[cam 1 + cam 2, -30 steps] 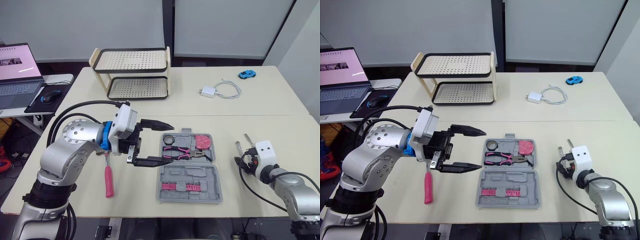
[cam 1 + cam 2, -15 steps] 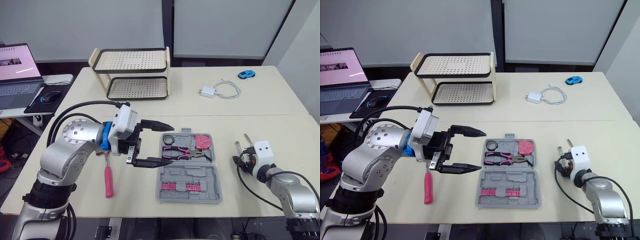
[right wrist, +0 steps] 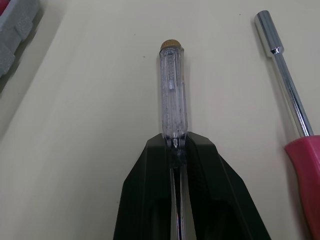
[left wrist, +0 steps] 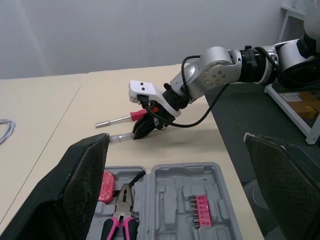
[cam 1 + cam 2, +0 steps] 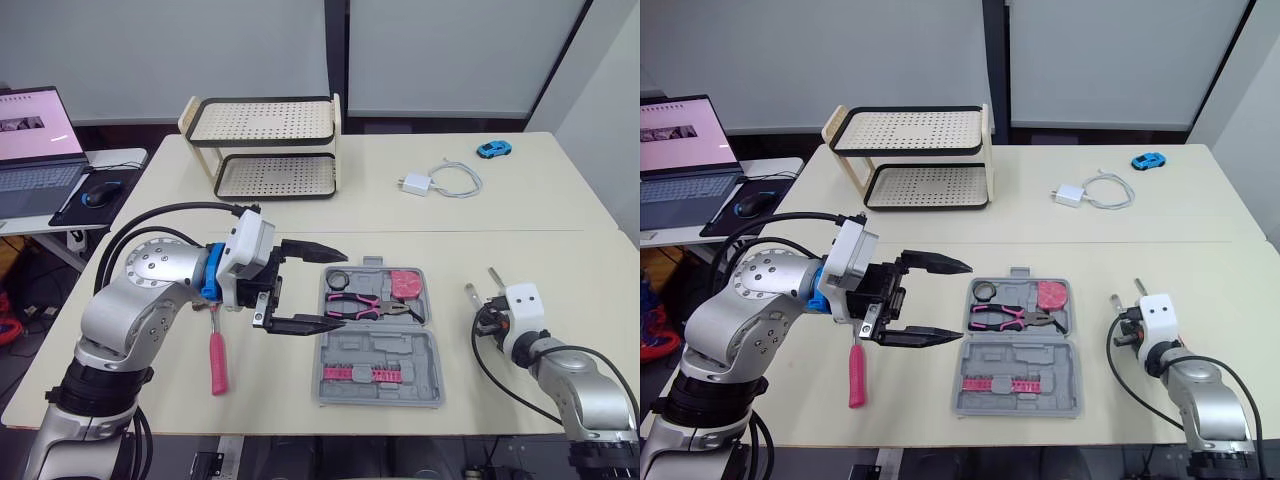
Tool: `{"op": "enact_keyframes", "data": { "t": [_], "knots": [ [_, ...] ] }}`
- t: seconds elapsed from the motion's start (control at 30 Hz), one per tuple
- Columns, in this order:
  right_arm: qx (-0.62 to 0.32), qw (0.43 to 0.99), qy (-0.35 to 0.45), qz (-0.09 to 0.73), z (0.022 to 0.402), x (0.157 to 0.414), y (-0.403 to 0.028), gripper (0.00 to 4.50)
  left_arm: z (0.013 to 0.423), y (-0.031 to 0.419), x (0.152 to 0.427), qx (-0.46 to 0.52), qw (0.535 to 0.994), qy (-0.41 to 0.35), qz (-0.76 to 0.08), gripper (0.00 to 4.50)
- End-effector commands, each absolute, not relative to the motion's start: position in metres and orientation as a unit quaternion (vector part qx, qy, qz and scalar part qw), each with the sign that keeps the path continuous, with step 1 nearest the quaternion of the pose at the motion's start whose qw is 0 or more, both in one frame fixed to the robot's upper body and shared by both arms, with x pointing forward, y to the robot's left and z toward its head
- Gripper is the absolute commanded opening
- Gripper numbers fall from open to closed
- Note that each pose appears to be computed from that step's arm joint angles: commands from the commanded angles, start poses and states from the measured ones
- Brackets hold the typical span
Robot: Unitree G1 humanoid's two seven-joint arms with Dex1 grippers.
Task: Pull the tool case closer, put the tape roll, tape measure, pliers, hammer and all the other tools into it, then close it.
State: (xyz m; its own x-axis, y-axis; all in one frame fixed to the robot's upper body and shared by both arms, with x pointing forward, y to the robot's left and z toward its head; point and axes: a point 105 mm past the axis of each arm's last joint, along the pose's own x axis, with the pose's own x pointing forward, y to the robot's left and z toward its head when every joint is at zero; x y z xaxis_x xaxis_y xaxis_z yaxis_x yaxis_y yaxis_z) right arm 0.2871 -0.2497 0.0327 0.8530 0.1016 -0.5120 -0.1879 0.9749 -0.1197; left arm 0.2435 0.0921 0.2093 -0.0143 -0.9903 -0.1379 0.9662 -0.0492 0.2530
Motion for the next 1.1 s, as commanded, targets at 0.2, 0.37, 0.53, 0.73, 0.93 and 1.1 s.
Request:
{"op": "enact_keyframes", "data": {
  "t": [0.2, 0.37, 0.53, 0.73, 0.93, 1.1],
  "knots": [
    [-0.22, 0.917, 0.225, 0.245, 0.076, 0.28, -0.221, 0.17, 0.207, 0.103, 0.241, 0.154, 0.679, -0.051, -0.716, 4.5],
    [-0.251, 0.881, 0.214, 0.34, 0.1, 0.273, -0.191, 0.17, 0.198, 0.116, 0.238, 0.152, 0.679, -0.026, -0.718, 4.5],
    [-0.295, 0.838, 0.198, 0.414, 0.119, 0.266, -0.157, 0.17, 0.194, 0.128, 0.24, 0.156, 0.684, -0.018, -0.713, 4.5],
    [-0.334, 0.797, 0.198, 0.463, 0.12, 0.258, -0.13, 0.17, 0.18, 0.14, 0.235, 0.176, 0.678, 0.002, -0.713, 4.5],
    [-0.358, 0.769, 0.201, 0.49, 0.118, 0.256, -0.106, 0.17, 0.171, 0.151, 0.23, 0.185, 0.68, 0.018, -0.709, 4.5],
    [-0.385, 0.746, 0.206, 0.503, 0.114, 0.257, -0.093, 0.17, 0.165, 0.156, 0.227, 0.196, 0.676, 0.028, -0.71, 4.5]
  ]
}}
